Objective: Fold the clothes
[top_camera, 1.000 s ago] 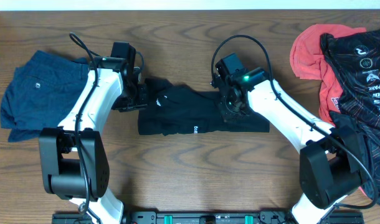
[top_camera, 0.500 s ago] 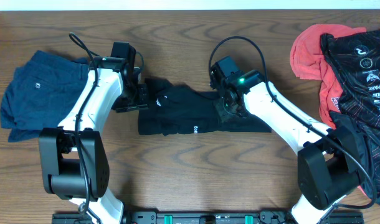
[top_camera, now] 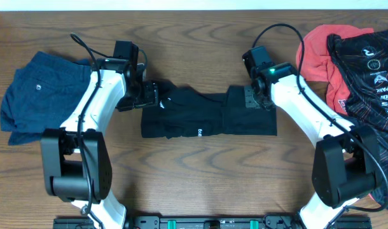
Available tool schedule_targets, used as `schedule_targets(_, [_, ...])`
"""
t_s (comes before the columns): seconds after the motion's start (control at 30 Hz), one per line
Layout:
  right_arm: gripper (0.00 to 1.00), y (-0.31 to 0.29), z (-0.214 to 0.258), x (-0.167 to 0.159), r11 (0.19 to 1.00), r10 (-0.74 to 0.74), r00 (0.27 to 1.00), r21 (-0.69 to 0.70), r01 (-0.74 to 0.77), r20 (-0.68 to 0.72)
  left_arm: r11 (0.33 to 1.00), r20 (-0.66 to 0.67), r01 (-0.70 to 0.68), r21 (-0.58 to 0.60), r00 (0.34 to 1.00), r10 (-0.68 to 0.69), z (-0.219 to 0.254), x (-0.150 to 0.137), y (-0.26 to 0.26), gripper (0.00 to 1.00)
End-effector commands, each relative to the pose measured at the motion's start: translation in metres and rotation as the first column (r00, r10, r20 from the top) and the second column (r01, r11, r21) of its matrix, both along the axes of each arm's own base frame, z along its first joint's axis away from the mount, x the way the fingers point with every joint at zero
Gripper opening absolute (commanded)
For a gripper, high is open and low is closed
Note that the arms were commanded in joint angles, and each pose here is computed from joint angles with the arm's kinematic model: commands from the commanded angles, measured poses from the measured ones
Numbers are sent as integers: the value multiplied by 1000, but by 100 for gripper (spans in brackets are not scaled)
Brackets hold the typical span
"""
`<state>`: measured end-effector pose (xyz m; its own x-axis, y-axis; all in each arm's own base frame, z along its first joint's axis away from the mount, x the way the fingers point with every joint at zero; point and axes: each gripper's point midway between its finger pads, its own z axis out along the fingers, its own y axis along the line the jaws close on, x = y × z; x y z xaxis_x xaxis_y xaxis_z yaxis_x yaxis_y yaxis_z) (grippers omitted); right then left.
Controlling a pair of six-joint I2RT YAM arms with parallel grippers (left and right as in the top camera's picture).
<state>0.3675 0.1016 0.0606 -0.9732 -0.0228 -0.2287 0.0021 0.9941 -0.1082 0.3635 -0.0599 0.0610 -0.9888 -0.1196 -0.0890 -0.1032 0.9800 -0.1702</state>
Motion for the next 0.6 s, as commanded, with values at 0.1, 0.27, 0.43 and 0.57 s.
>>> schedule_targets(0.1, [30,-8,-34,-17,1000,-26,998,-12,25,-54,998,-57,24,-55,998,-27,-30,-1,-9,79])
schedule_targets(0.27, [30,-11,-47,-27,1000,-26,997,-19,25,-71,996,-71,24,-80,997,-30,-43,2,-13,80])
schedule_targets(0.43, [30,-11,-48,-27,999,-26,997,-20,25,-73,989,-138,36,-145,989,-56,-59,-8,-24,80])
schedule_targets(0.57, [31,-11,-48,-27,1000,-26,997,-19,25,-70,968,-201,41,-249,975,-93,-68,-21,-41,78])
